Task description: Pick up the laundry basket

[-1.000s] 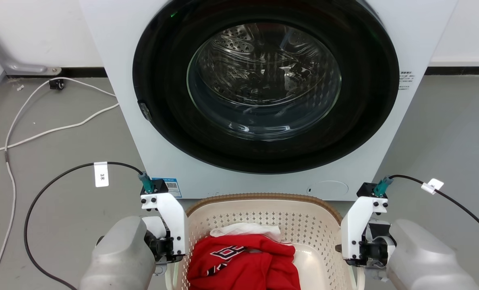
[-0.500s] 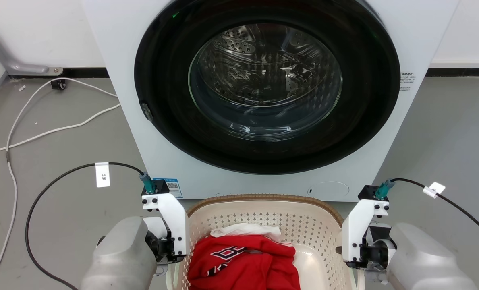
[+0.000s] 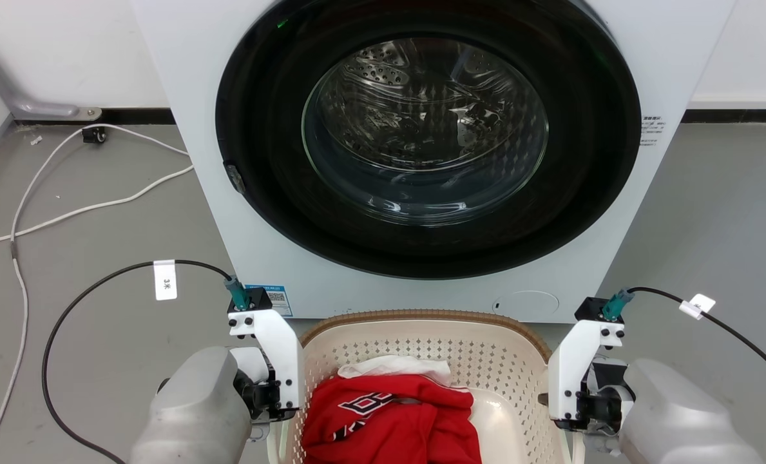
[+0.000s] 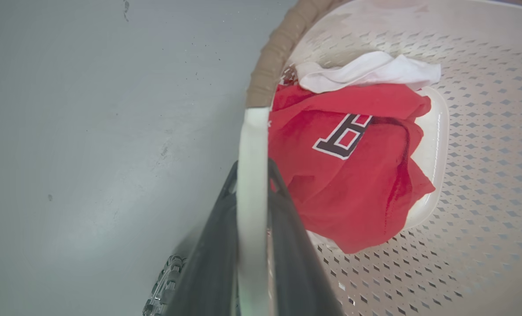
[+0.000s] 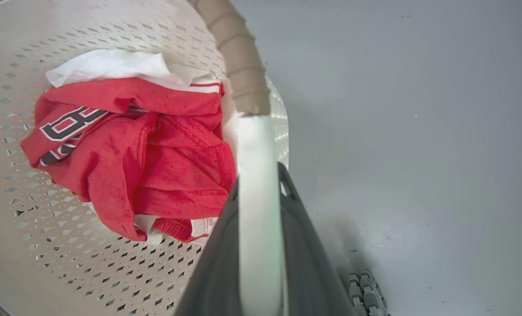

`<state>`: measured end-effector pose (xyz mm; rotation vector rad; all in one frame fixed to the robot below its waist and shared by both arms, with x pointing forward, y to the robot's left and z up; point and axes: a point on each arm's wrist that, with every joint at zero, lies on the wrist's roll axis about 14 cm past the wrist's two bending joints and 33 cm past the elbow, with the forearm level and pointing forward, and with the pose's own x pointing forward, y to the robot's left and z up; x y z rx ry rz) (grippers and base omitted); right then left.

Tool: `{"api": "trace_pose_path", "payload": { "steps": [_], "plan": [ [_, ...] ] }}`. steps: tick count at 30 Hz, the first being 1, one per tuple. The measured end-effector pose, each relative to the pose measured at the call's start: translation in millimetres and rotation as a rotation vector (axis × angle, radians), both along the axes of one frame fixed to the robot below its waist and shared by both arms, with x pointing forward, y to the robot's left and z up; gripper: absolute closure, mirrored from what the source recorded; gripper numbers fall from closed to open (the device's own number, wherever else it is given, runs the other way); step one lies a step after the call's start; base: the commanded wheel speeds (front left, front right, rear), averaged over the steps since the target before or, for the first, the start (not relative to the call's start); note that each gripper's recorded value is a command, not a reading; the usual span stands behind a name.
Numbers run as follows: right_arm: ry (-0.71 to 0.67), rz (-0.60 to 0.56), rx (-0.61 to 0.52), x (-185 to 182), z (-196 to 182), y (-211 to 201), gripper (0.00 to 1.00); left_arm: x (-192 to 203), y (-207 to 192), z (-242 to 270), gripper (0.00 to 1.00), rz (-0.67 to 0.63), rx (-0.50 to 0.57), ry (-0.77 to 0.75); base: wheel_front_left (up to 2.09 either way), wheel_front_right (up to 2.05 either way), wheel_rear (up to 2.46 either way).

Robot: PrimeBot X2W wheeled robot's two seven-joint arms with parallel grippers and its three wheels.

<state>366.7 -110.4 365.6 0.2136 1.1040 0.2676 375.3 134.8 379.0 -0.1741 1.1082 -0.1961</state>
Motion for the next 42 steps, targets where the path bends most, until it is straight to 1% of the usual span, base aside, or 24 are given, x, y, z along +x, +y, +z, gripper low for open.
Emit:
{"api": "trace_pose_path", "payload": {
  "steps": [42],
  "plan": [
    [0.012, -0.009, 0.002, -3.6, -4.8, -0.3, 1.0, 0.1, -0.9, -1.4, 1.0, -0.003, 0.002, -0.007, 0.0, 0.0, 0.0]
  ]
}}
